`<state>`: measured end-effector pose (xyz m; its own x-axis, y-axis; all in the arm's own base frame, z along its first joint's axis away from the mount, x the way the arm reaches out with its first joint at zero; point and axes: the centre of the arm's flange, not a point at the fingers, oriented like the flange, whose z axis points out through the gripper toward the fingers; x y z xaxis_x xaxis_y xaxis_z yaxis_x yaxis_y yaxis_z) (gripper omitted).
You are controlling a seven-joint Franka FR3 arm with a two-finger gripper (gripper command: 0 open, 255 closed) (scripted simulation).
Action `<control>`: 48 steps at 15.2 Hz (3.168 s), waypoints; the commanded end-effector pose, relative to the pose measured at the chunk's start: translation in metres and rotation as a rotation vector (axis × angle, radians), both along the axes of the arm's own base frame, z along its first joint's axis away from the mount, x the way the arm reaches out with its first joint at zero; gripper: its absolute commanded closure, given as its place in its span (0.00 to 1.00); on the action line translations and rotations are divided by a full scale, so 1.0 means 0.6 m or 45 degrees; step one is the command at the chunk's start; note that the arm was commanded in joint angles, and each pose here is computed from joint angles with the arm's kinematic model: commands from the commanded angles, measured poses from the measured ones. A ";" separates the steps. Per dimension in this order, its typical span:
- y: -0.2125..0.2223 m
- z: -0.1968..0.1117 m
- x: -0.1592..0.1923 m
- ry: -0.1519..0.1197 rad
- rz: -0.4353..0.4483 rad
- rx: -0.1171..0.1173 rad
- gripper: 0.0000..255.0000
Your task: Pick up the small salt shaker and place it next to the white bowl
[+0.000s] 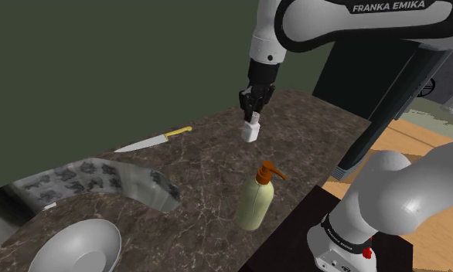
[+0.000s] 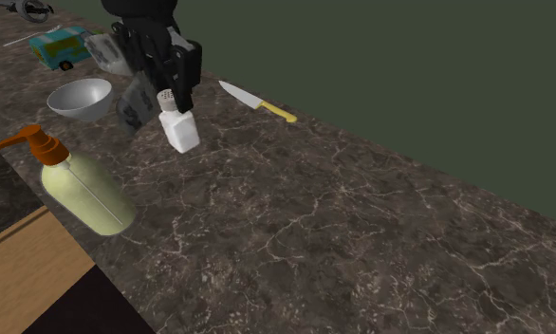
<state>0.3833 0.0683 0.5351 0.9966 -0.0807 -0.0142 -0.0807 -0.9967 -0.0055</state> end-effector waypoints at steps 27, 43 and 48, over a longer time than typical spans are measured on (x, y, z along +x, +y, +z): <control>0.600 0.000 -0.123 0.000 -0.002 0.000 1.00; 0.791 -0.061 -0.162 0.000 -0.002 0.000 1.00; 0.791 -0.105 -0.162 0.000 -0.002 0.000 1.00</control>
